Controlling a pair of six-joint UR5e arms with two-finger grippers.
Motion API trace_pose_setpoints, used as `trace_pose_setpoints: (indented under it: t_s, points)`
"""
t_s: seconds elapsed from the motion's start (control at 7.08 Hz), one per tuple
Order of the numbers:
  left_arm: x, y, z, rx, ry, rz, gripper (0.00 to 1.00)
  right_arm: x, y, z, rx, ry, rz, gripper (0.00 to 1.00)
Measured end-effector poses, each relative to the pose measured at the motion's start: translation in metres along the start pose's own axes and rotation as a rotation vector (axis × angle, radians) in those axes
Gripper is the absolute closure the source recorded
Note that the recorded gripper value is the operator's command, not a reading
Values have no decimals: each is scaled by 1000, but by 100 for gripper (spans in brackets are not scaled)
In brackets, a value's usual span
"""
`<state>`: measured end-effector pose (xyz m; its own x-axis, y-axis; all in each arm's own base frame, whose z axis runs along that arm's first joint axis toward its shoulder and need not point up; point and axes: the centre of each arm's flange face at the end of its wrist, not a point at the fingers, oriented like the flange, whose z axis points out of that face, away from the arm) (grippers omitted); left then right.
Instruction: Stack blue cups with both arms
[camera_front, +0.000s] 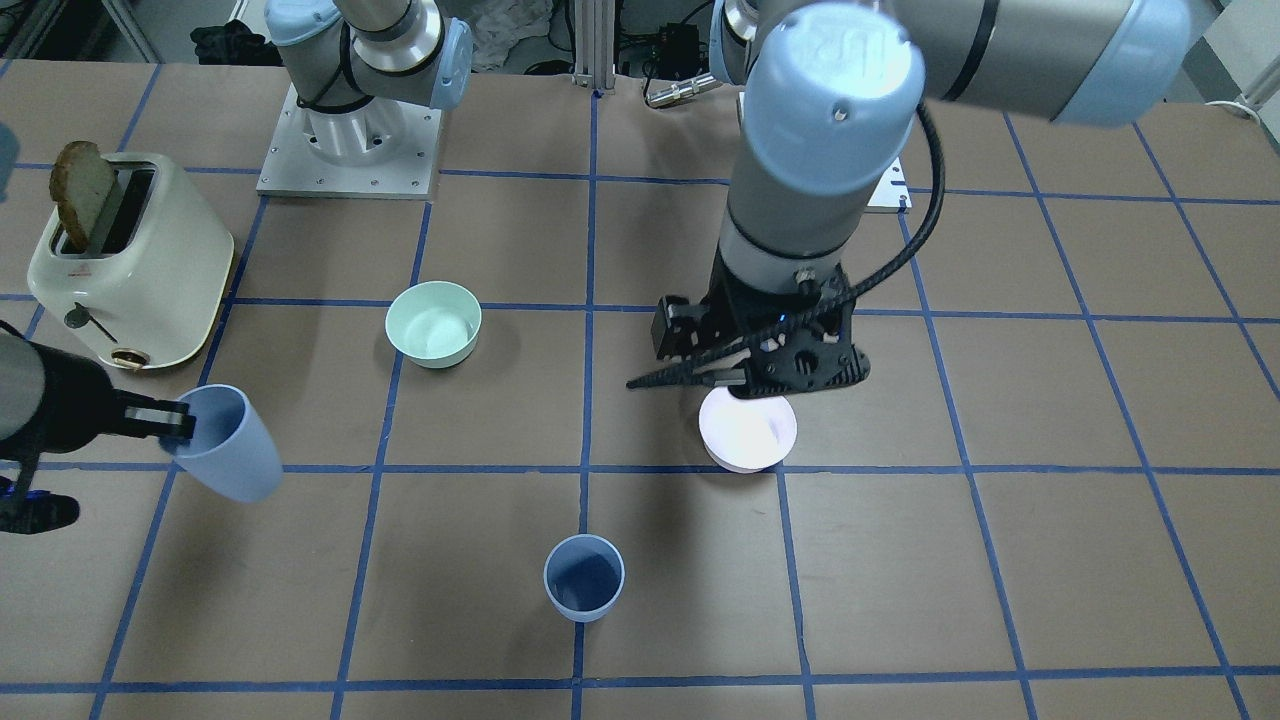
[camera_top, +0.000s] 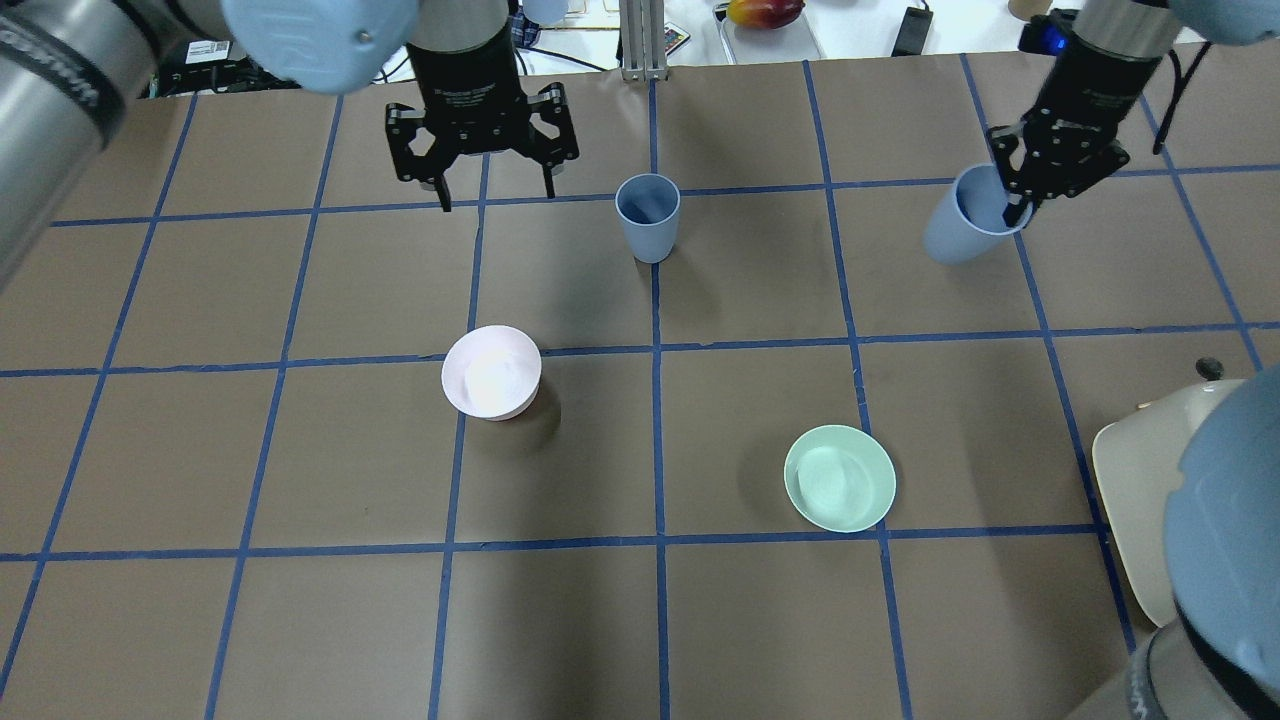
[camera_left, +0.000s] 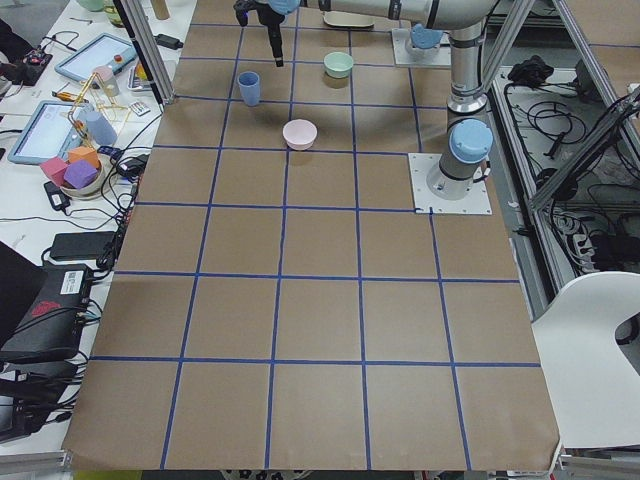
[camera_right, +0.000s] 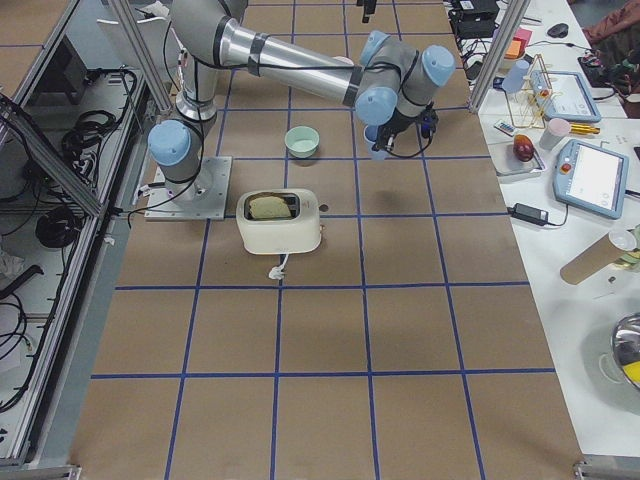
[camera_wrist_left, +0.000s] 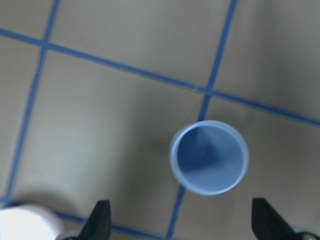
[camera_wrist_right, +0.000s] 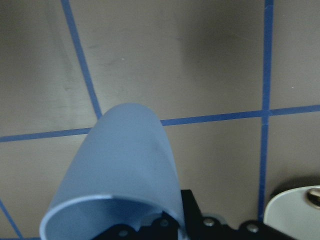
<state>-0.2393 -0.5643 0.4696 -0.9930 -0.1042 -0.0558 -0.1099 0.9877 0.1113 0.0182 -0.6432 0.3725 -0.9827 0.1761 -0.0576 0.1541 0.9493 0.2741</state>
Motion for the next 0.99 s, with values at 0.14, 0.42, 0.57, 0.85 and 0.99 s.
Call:
trace_pose_setpoints:
  t_s: [0.14, 0.42, 0.57, 0.85, 0.99]
  points:
    - [-17, 31, -18, -13, -3, 42, 0, -52, 9, -9, 22, -16, 83, 100]
    - [-40, 75, -5, 43, -20, 61, 0, -126, 22, -11, 12, -111, 264, 100]
    - [-48, 79, 6, 116, -10, 51, 0, -156, 25, -10, -4, -164, 327, 100]
    - [-55, 75, 6, 213, 5, 47, 0, -202, 16, -3, -40, -259, 476, 100]
    - [-55, 69, -4, 239, 12, 44, 0, -216, 11, 1, -58, -284, 526, 100]
